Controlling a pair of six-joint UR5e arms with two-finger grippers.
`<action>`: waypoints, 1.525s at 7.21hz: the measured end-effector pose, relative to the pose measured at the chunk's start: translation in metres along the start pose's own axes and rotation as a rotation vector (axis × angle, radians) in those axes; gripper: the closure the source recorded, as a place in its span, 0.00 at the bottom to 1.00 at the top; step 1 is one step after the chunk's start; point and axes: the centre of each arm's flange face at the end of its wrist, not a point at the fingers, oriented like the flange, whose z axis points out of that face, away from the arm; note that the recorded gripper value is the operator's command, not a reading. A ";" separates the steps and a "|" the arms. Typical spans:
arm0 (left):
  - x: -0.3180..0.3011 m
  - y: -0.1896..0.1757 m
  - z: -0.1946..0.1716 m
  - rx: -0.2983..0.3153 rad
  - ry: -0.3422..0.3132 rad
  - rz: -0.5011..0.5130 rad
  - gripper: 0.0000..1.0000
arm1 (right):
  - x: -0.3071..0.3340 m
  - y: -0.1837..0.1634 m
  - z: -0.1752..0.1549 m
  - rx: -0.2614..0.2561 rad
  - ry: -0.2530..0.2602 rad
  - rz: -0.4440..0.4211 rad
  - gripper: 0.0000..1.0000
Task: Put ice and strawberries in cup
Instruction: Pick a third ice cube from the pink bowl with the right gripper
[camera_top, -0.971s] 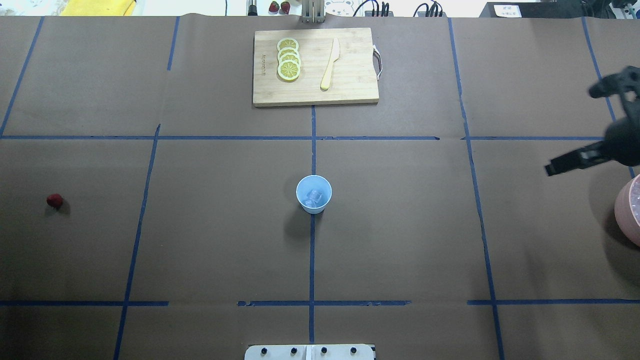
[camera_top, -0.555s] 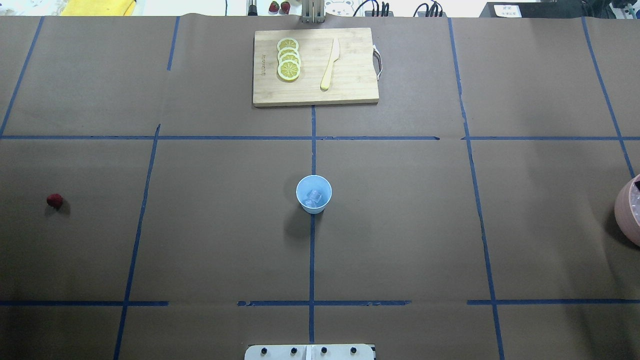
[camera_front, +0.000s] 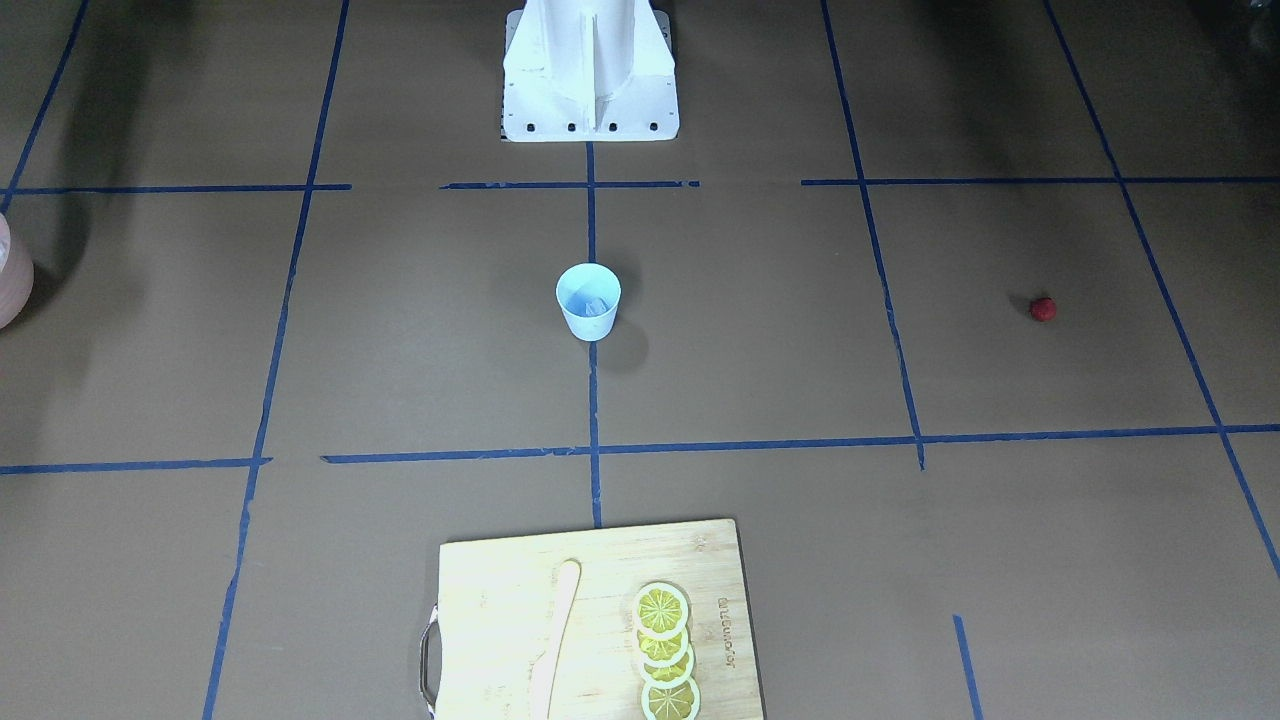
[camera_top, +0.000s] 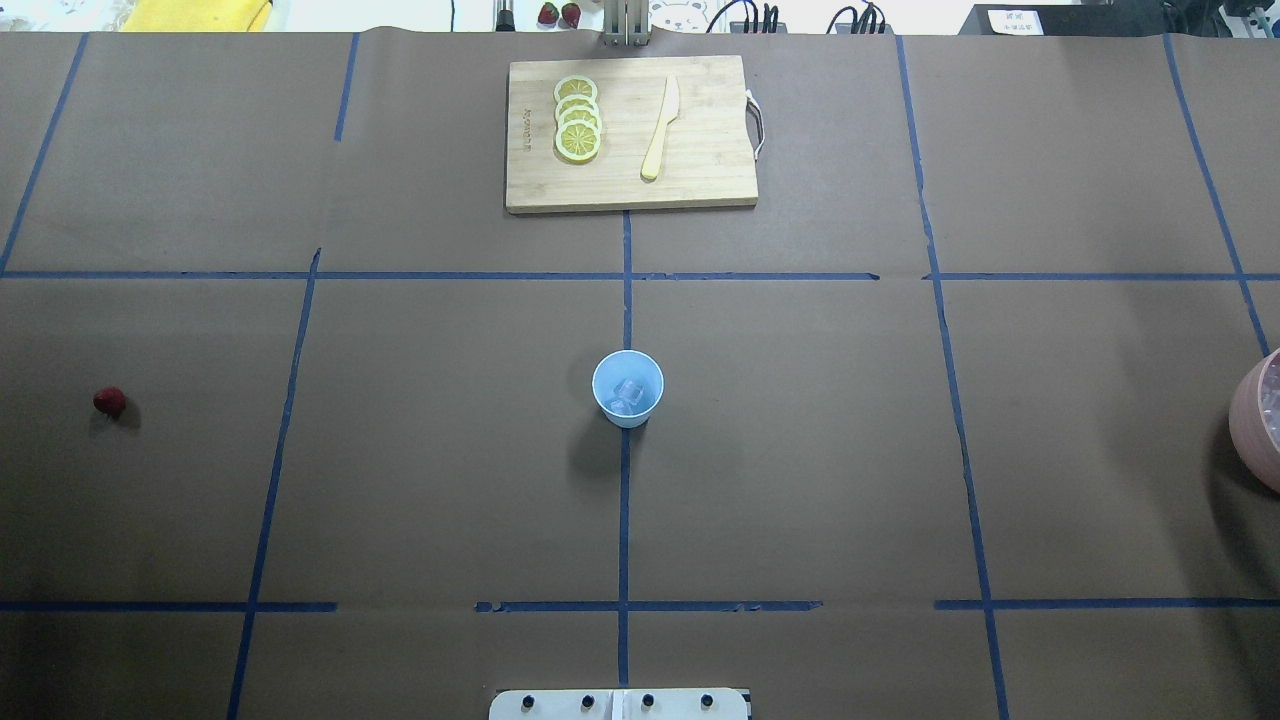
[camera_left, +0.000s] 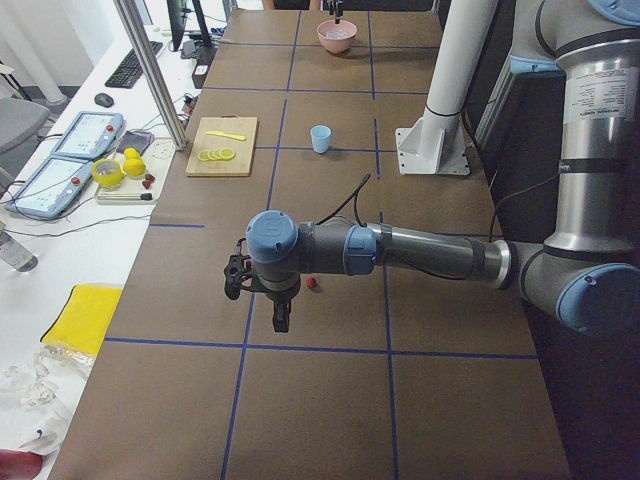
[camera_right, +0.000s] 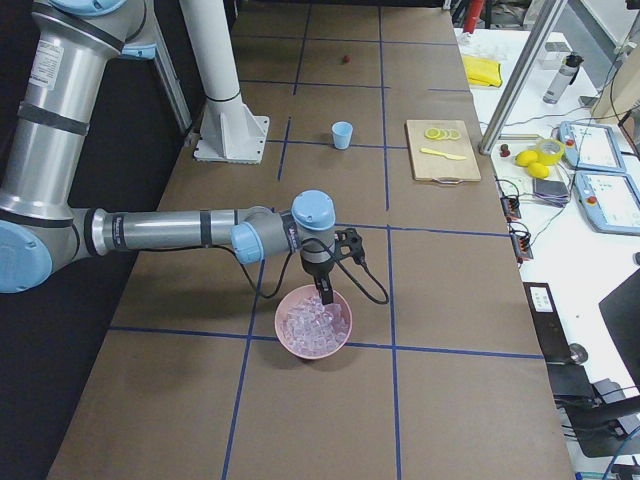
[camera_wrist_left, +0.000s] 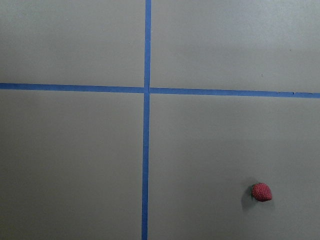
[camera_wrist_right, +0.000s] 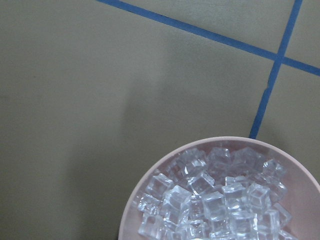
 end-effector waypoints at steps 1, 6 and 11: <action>0.000 0.001 0.000 0.000 0.000 -0.001 0.00 | 0.008 0.007 0.009 0.016 -0.001 0.006 0.00; 0.002 0.006 -0.001 0.001 0.008 0.001 0.00 | 0.015 0.022 0.054 -0.059 -0.012 0.036 0.03; 0.004 0.007 -0.003 0.005 0.007 0.006 0.00 | 0.019 0.033 0.070 -0.104 -0.003 0.042 0.28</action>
